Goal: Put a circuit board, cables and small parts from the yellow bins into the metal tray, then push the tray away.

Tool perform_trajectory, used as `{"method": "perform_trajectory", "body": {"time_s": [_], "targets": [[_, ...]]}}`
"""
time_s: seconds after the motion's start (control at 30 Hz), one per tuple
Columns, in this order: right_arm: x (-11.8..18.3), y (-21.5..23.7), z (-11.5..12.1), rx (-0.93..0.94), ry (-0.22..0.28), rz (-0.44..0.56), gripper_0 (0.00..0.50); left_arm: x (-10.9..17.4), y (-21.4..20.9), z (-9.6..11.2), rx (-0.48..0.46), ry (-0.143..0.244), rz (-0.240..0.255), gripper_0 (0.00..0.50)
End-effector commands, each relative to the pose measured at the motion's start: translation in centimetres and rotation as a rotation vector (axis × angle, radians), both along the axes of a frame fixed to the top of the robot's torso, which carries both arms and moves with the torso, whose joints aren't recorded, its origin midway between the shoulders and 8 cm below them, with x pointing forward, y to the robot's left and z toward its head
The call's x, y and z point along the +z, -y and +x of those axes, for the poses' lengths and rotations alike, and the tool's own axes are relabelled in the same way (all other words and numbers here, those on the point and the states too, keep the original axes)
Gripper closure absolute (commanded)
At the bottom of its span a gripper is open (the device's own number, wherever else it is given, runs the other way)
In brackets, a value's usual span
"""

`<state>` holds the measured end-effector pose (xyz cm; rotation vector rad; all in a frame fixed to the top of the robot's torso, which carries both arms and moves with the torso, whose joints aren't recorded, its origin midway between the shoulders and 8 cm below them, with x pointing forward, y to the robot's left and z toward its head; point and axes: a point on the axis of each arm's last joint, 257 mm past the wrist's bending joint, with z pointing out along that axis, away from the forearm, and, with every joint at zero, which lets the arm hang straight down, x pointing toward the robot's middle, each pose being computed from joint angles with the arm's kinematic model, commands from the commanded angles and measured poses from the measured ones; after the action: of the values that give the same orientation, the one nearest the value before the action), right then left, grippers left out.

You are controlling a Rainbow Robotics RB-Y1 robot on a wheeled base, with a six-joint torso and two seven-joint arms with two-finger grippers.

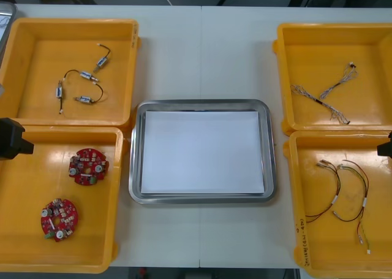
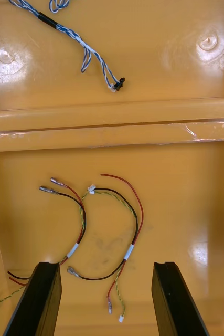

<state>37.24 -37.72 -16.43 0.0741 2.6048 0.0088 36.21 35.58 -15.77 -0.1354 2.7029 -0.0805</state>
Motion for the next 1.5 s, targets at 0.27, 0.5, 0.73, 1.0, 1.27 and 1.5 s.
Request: {"method": "perform_trajectory", "body": {"time_s": [0.27,0.5,0.73,1.0,1.27,1.5], "targets": [[1.7,1.8,-0.1,0.007,0.039,-0.09,0.0,1.2,-1.5,-0.5,-0.023,0.018,0.061,0.0],[1.2,1.2,-0.3,0.007,0.04,-0.072,0.0,-0.7,-1.2,-1.3,-0.012,-0.028,0.029,0.0],[0.4,1.6,-1.4,-0.007,0.025,-0.056,0.0,-0.5,-1.3,-1.2,-0.02,-0.023,0.038,0.0],[-0.8,1.6,-3.3,-0.046,0.015,-0.024,0.0,-1.3,-1.9,-1.9,-0.018,-0.043,0.055,0.0],[-3.4,1.8,-6.5,-0.093,-0.047,0.0,0.0,-2.9,-3.1,-3.6,-0.014,-0.089,0.084,0.0],[-5.8,2.0,-9.0,-0.141,-0.111,0.028,0.0,-4.0,-3.3,-3.8,-0.021,-0.053,0.088,0.0]]}}
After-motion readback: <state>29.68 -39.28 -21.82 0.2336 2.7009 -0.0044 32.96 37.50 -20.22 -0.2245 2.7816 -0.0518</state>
